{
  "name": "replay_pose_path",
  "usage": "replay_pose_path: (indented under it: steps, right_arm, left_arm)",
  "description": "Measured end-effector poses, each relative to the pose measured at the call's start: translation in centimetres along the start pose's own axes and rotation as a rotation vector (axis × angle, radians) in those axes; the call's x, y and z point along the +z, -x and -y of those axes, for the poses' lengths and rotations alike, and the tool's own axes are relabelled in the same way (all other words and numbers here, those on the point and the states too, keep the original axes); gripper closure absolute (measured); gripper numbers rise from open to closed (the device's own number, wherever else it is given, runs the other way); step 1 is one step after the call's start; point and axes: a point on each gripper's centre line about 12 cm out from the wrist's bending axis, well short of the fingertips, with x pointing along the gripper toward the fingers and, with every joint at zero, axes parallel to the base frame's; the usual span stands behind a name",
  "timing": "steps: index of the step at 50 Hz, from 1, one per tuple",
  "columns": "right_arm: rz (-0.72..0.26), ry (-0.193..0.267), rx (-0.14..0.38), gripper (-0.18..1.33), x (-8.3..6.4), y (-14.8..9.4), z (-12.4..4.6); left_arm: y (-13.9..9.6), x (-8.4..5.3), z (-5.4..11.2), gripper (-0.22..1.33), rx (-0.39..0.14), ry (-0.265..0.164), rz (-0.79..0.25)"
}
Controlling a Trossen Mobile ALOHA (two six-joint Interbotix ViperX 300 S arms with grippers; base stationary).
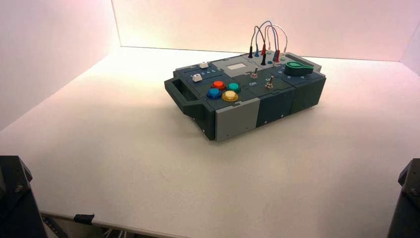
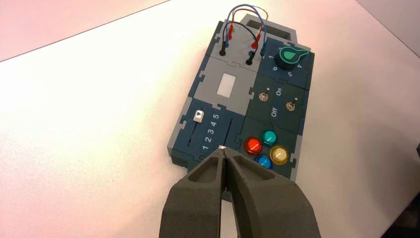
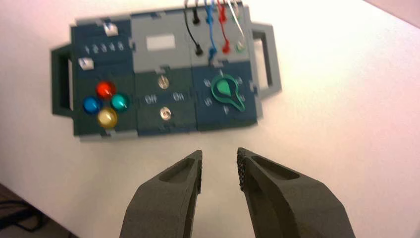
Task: Insert the blue wire.
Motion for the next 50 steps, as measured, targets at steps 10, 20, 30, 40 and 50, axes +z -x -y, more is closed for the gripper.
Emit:
replay_pose_path:
  steps: [10, 20, 30, 40, 50]
  right_arm:
    - [-0.023, -0.011, 0.012, 0.34, 1.1, -2.1, 0.6]
    - [-0.073, -0.022, 0.022, 0.34, 1.2, -4.3, 1.0]
    - [-0.093, -0.017, 0.028, 0.34, 1.9, -5.7, 1.3]
    - [-0.105, -0.011, 0.027, 0.35, 2.6, -7.7, 1.8]
    - [-0.116, 0.011, 0.039, 0.35, 3.2, -9.5, 1.6]
  left_arm:
    - [-0.2, -0.3, -0.2, 1.28, 0.013, 0.004, 0.004]
    - [-0.3, -0.3, 0.1, 1.28, 0.009, -0.019, 0.004]
    - [-0.4, -0.3, 0.9, 1.28, -0.018, -0.091, -0.004]
    - [-0.7, 0.4, 1.2, 1.28, -0.065, -0.096, -0.039]
    - [-1.8, 1.5, 0.7, 1.28, -0.082, -0.091, -0.062]
